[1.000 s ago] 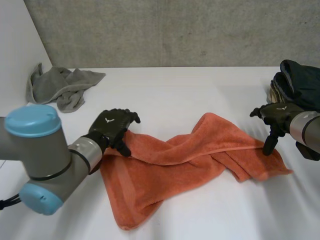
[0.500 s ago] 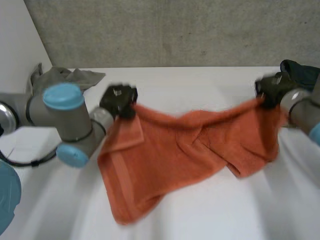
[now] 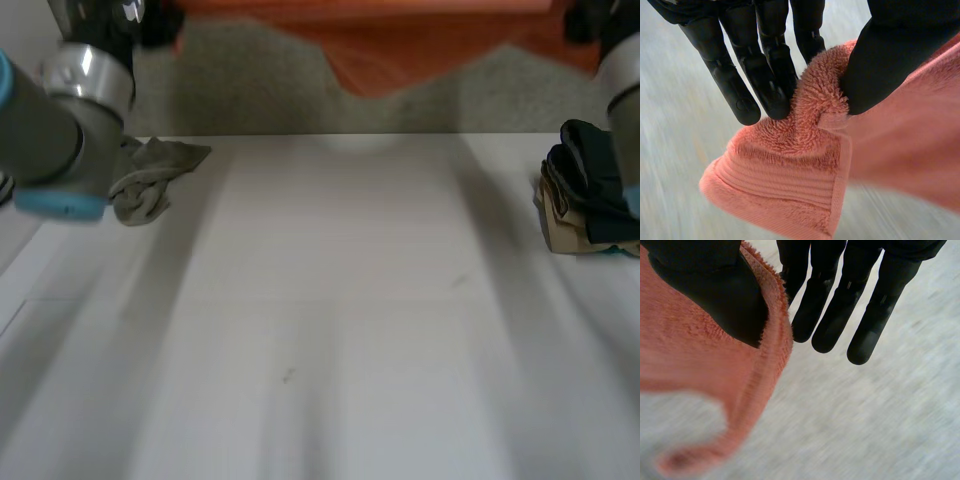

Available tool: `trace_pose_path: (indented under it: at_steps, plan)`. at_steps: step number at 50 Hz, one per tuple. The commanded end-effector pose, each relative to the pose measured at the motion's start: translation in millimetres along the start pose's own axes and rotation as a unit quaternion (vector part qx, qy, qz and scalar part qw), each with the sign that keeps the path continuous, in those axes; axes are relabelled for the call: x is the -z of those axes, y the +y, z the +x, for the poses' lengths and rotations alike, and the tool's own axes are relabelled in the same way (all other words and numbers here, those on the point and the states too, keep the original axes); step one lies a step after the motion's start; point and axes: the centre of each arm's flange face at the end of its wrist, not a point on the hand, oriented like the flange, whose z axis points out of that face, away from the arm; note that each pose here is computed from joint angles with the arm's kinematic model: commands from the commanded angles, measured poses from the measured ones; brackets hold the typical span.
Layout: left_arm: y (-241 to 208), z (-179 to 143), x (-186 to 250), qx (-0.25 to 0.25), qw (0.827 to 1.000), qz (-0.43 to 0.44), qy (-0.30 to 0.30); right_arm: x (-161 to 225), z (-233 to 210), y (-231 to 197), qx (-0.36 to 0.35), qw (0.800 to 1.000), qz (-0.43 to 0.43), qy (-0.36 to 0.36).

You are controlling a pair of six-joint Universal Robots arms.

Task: Fold the laundry.

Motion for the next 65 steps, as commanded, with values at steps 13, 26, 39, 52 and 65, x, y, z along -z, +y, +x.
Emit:
trace_pose_path:
  at_steps: [13, 26, 39, 52, 65]
  plan:
    - [142.3, 20.6, 145.4, -0.092, 0.943, -0.314, 0.064, 131.1, -89.4, 150.4, 0.015, 0.929, -0.313, -0.199]
    - [71.0, 8.4, 155.0, -0.056, 0.961, -0.262, 0.070, 148.2, -82.9, 137.7, 0.001, 0.925, -0.326, -0.195]
    - [93.4, -31.1, 206.1, 0.049, 0.916, -0.399, -0.020, 153.8, -87.0, 137.4, -0.010, 0.922, -0.332, -0.199]
    - [140.9, -32.8, 212.1, 0.080, 0.897, -0.434, -0.007, 158.5, -88.7, 138.6, -0.012, 0.919, -0.337, -0.204]
    - [159.5, -37.6, 190.5, 0.069, 0.911, -0.406, -0.001, 163.8, -89.6, 140.3, -0.012, 0.916, -0.343, -0.207]
